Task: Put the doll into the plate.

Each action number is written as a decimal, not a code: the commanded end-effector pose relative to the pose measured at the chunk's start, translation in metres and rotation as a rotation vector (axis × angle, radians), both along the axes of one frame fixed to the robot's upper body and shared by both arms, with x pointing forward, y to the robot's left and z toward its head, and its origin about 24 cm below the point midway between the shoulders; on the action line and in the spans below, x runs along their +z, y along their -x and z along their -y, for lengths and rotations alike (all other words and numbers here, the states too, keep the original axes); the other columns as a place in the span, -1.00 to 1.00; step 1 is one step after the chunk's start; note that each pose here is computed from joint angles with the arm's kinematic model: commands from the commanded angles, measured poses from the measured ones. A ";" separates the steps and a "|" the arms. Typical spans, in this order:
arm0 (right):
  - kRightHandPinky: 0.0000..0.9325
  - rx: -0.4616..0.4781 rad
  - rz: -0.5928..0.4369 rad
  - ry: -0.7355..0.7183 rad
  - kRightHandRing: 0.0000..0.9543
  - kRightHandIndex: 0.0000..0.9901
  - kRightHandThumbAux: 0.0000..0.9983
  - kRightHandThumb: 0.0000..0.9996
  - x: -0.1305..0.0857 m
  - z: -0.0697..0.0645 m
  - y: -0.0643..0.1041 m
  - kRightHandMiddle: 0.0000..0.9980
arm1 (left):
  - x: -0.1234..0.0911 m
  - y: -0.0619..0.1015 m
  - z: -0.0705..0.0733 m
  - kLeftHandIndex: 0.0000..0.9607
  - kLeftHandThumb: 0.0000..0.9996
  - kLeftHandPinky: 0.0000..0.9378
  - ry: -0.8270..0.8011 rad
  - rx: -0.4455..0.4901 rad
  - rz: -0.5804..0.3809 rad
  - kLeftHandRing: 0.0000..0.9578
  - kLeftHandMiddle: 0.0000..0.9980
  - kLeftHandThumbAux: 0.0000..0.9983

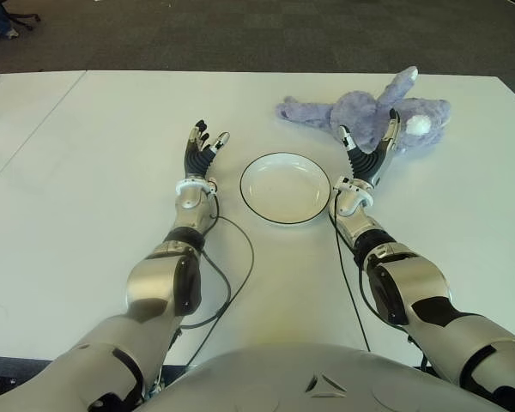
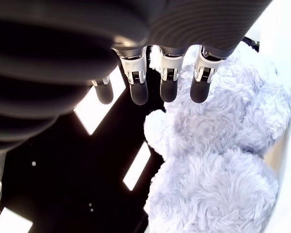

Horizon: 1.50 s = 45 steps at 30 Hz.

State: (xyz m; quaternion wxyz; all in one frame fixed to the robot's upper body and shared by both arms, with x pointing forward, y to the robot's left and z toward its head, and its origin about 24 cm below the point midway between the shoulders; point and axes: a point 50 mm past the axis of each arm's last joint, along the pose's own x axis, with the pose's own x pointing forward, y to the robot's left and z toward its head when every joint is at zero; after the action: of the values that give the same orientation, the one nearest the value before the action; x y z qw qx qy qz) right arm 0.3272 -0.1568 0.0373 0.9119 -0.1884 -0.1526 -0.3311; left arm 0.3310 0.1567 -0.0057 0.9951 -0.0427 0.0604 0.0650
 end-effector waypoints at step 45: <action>-1.00 -0.109 -0.262 0.132 -1.00 -0.88 0.14 -0.66 0.045 0.128 -0.023 -1.00 | -0.078 0.063 0.019 -1.00 -1.00 -0.91 0.073 0.026 -0.411 -0.94 -0.95 0.29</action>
State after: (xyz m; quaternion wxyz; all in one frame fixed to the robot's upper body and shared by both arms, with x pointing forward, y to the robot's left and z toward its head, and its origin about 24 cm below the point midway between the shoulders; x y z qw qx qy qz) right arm 0.3515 -0.2776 0.0870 0.8892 -0.2977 -0.0764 -0.3390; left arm 0.3322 0.1527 -0.0051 0.9935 -0.0505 0.0639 0.0800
